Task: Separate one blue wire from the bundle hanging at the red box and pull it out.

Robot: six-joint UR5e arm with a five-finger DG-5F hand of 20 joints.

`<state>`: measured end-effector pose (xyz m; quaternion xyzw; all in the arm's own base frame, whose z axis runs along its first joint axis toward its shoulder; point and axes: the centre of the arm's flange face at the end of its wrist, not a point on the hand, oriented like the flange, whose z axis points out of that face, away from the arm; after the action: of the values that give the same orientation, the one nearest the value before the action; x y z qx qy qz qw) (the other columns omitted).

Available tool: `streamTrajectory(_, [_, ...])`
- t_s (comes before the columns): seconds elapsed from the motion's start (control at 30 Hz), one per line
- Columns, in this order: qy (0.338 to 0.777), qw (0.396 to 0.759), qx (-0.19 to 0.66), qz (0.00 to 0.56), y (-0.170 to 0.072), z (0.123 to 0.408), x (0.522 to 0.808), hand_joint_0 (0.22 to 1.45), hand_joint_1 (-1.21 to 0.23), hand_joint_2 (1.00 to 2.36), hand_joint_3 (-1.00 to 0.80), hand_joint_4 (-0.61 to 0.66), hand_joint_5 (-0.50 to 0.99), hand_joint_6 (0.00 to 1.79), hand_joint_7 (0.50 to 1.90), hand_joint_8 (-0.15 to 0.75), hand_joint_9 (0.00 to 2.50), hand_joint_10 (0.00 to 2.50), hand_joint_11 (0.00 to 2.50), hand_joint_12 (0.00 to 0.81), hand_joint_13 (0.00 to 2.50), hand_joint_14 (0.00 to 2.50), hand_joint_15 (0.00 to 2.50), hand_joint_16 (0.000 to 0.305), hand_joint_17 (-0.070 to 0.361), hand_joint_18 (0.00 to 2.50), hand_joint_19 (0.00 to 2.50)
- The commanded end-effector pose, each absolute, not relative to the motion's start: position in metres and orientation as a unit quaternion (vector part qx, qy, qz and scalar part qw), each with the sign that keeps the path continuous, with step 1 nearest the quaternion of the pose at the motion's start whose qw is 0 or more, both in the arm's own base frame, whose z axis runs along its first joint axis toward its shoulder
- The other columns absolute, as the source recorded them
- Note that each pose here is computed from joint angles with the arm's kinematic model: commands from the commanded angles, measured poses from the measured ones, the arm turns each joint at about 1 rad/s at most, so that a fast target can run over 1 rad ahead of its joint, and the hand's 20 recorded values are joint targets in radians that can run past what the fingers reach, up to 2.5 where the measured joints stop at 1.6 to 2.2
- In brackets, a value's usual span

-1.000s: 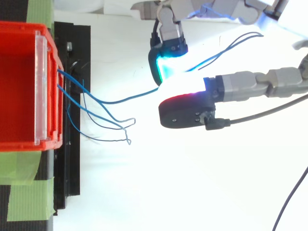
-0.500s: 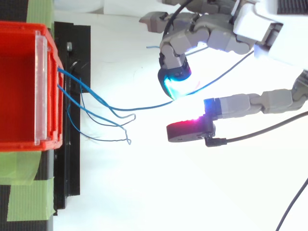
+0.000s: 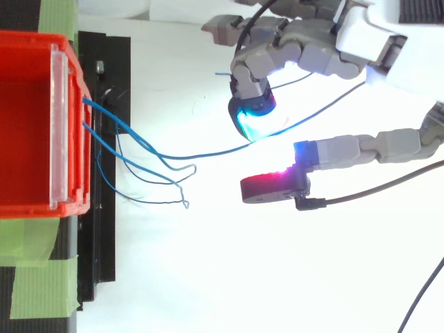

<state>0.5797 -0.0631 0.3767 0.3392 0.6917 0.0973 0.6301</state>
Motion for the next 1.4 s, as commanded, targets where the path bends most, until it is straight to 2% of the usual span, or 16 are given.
streamTrajectory(0.0, [0.692,0.63,0.339,0.098,-0.0623,0.3767,0.5798,0.65,-0.89,1.01,0.2,-0.35,-0.12,0.86,1.44,0.094,0.18,0.0,0.0,0.324,0.02,0.0,0.14,0.047,0.105,0.0,0.07])
streamTrajectory(1.37, [0.692,0.63,0.339,0.097,-0.0632,0.3758,0.58,0.65,-0.88,1.01,0.2,-0.34,-0.13,0.86,1.42,0.105,0.24,0.0,0.0,0.333,0.09,0.01,0.18,0.046,0.104,0.0,0.14])
